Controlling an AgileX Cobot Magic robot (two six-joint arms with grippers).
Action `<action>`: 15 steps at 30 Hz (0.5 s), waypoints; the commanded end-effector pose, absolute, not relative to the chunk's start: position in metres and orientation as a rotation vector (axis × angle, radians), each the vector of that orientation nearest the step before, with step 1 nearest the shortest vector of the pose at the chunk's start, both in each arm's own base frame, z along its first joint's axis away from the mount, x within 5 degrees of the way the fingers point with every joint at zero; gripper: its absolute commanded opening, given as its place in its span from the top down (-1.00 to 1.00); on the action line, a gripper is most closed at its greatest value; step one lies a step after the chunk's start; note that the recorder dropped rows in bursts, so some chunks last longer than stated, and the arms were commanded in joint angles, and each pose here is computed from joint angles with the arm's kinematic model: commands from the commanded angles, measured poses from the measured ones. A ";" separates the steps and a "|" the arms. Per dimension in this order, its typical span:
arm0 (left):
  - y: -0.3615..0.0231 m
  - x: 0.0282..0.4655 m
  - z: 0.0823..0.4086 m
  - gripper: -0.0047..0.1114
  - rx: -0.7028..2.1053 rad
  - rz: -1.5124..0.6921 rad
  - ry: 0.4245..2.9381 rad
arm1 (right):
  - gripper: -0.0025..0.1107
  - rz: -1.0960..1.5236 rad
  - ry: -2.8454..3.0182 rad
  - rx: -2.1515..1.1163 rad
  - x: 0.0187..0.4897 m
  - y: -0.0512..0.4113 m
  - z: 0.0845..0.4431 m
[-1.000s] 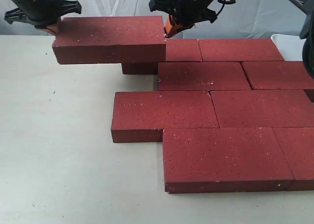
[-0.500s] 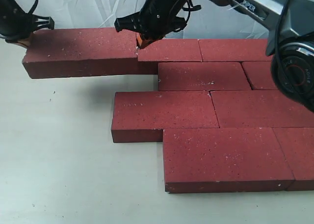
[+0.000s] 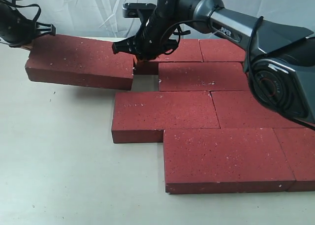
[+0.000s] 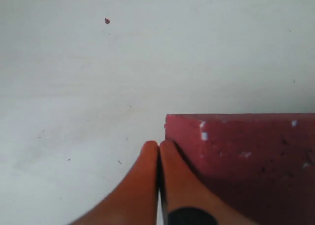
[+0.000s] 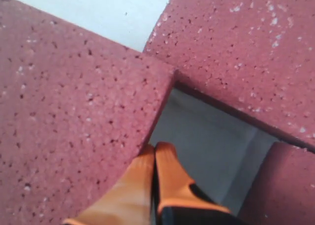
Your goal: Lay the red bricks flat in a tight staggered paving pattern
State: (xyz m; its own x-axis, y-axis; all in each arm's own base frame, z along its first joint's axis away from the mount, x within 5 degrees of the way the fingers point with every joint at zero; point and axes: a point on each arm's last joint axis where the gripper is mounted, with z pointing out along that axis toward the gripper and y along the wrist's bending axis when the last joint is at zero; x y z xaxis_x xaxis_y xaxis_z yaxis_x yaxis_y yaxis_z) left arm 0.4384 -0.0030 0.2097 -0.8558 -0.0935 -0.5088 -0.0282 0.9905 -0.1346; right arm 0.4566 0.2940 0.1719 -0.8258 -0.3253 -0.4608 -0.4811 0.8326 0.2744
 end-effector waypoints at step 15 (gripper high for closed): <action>-0.010 0.439 0.181 0.92 -0.137 -0.244 2.686 | 0.97 0.768 2.597 -0.539 0.444 0.323 0.170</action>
State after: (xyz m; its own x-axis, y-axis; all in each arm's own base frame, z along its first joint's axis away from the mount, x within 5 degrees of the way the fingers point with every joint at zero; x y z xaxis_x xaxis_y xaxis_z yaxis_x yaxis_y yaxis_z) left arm 0.4397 0.0045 0.1835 -0.8929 -0.0809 -0.4429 -0.0348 0.9932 -0.1114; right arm 0.4554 0.2980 0.1618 -0.8460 -0.3075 -0.4356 -0.4642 0.8267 0.3179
